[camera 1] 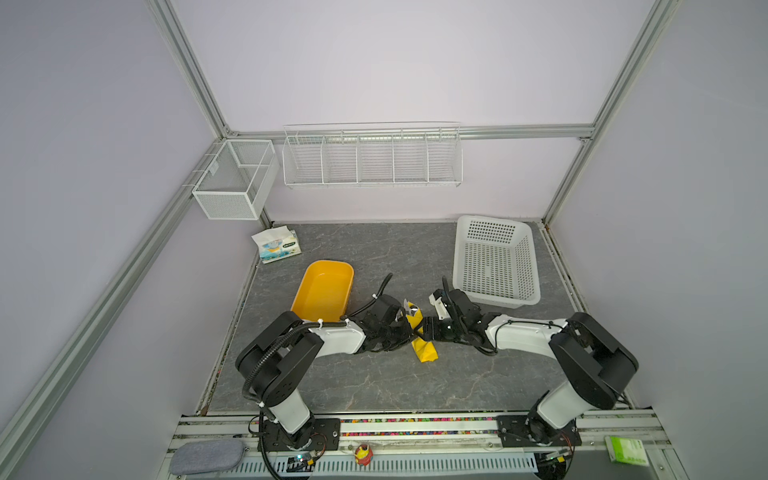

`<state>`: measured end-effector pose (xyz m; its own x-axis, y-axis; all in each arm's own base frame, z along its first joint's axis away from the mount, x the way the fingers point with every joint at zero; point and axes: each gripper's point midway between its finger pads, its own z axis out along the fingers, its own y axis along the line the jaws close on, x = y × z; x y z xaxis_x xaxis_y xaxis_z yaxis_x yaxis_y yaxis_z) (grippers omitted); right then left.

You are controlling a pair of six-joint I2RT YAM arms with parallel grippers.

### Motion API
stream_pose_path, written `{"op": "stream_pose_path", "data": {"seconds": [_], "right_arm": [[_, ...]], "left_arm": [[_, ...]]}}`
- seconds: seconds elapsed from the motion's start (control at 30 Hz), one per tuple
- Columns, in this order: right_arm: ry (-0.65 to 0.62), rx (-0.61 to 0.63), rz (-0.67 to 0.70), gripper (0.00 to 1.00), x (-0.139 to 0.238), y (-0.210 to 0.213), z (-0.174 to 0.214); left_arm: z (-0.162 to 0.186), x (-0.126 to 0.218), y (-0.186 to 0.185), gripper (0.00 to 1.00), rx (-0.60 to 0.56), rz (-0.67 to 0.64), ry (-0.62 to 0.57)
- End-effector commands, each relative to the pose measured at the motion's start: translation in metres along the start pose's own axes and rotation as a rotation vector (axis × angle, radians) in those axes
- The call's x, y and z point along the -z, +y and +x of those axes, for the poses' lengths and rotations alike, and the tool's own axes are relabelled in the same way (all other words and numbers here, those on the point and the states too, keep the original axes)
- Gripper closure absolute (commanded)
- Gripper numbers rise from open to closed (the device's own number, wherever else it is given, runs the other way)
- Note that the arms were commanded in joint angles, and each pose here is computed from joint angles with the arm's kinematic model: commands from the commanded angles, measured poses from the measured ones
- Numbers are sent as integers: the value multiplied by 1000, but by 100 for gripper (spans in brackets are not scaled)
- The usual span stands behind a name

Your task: Place the utensils on the paper napkin and roll it up

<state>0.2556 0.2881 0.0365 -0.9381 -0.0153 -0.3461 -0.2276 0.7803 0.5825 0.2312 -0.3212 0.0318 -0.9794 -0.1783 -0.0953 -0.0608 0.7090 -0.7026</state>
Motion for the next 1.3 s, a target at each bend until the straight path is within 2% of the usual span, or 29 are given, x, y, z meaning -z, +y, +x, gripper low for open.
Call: {"op": "stream_pose_path", "data": {"seconds": [0.0,0.3,0.5,0.8,1.27], "right_arm": [[52,-8,29,36,-8,-11,15],[51,-13,5,64,-4,-10,18],[26,-31,-45,79,-1,-6,14],[-4,-38,-121,87,2,6,8],[-63,-21,-177,91,14,17,-4]], "left_arm": [[-3,-1,-8,83,-17,5,-4],[-8,9,-18,81,-25,20,-38],[-11,27,-11,69,-19,-13,-92],[-10,41,14,65,49,-39,-131],[-24,65,18,54,23,-42,-217]]}}
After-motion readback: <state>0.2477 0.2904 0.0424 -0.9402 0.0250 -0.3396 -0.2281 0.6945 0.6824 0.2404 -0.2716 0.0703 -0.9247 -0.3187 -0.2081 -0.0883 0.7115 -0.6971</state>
